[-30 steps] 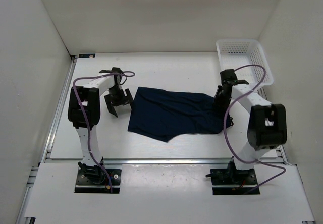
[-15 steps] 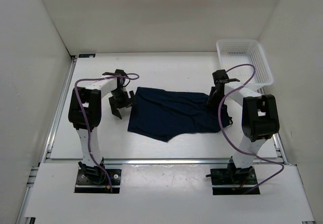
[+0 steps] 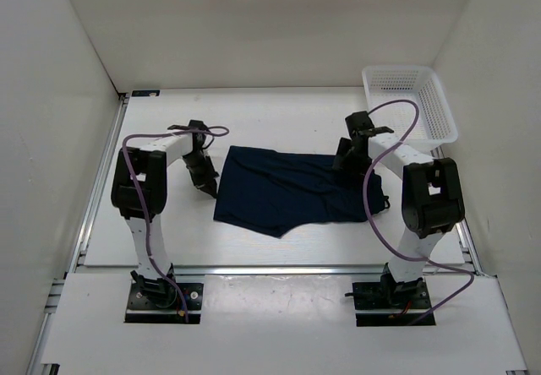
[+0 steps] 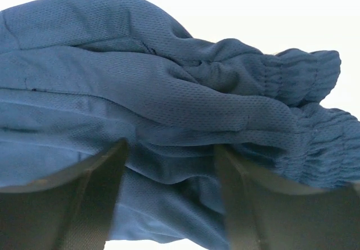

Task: Fold and stack the shorts
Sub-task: Fold the shorts

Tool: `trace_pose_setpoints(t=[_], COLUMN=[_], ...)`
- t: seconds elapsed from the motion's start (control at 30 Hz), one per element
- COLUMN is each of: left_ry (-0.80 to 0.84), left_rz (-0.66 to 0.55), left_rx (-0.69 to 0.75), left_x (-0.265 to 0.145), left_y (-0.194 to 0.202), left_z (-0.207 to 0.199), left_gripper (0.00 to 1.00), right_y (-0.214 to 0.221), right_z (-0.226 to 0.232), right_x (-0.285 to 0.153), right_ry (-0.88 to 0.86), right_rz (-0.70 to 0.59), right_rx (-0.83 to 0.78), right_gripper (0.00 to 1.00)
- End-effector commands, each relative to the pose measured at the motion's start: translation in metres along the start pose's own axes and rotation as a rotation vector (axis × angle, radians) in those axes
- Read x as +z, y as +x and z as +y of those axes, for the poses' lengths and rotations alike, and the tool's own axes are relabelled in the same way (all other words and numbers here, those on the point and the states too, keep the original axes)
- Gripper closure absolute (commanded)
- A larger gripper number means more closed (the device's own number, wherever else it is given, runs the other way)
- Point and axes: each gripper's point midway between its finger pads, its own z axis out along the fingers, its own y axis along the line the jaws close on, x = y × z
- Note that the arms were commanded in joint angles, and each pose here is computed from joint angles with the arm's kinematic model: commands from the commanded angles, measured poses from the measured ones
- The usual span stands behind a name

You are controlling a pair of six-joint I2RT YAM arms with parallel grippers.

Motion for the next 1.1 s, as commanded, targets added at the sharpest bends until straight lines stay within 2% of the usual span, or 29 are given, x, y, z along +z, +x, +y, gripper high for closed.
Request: trace_pose_setpoints(t=[0.0, 0.03, 0.13, 0.37, 0.5, 0.53, 0.57, 0.6, 0.63, 0.67, 0.7, 0.73, 0.93, 1.07], left_ry=[-0.008, -0.008, -0.023, -0.063, 0.004, 0.055, 0.073, 0.088, 0.100, 0.088, 0.083, 0.084, 0.033, -0.029], left_rz=[-0.128, -0.158, -0.211, -0.218, -0.212, -0.208, -0.207, -0.205, -0.204, -0.195, -0.183, -0.175, -0.067, -0.057], left_rx=[-0.118, -0.140, -0.212, -0.260, -0.202, -0.126, -0.087, -0.046, 0.030, 0.050, 0.080, 0.113, 0.177, 0.193], left_x=[-0.032, -0.041, -0.054, -0.058, -0.064, -0.069, -0.071, -0.072, -0.072, -0.070, -0.069, -0.066, -0.027, -0.009], left_y=[-0.021, -0.023, -0.034, -0.048, -0.053, -0.051, -0.050, -0.047, -0.041, -0.035, -0.029, -0.021, 0.002, 0.007], left_z=[0.023, 0.028, 0.049, 0.066, 0.048, 0.030, 0.020, 0.011, -0.006, -0.010, -0.014, -0.024, -0.036, -0.038], left_gripper=[0.90, 0.90, 0.90, 0.90, 0.90, 0.90, 0.83, 0.56, 0.36, 0.17, 0.05, 0.00, 0.00, 0.02], right_y=[-0.018, -0.017, -0.020, -0.038, -0.040, -0.040, -0.037, -0.040, -0.038, -0.034, -0.037, -0.033, -0.032, -0.037], right_z=[0.010, 0.009, 0.019, 0.029, 0.027, 0.027, 0.026, 0.023, 0.021, 0.019, 0.017, 0.014, 0.005, -0.008], right_x=[-0.018, -0.021, -0.029, -0.066, -0.077, -0.077, -0.075, -0.078, -0.078, -0.075, -0.079, -0.080, -0.097, -0.110], right_ry=[-0.016, -0.015, -0.053, -0.126, -0.143, -0.143, -0.139, -0.138, -0.137, -0.132, -0.134, -0.130, -0.121, -0.118], right_rz=[-0.060, -0.058, -0.069, -0.179, -0.201, -0.201, -0.193, -0.203, -0.202, -0.191, -0.203, -0.197, -0.231, -0.264], right_rx=[-0.023, -0.023, -0.041, -0.065, -0.056, -0.056, -0.057, -0.047, -0.047, -0.047, -0.039, -0.039, -0.026, 0.006], right_gripper=[0.28, 0.19, 0.10, 0.01, 0.01, 0.01, 0.01, 0.01, 0.01, 0.01, 0.01, 0.01, 0.01, 0.01])
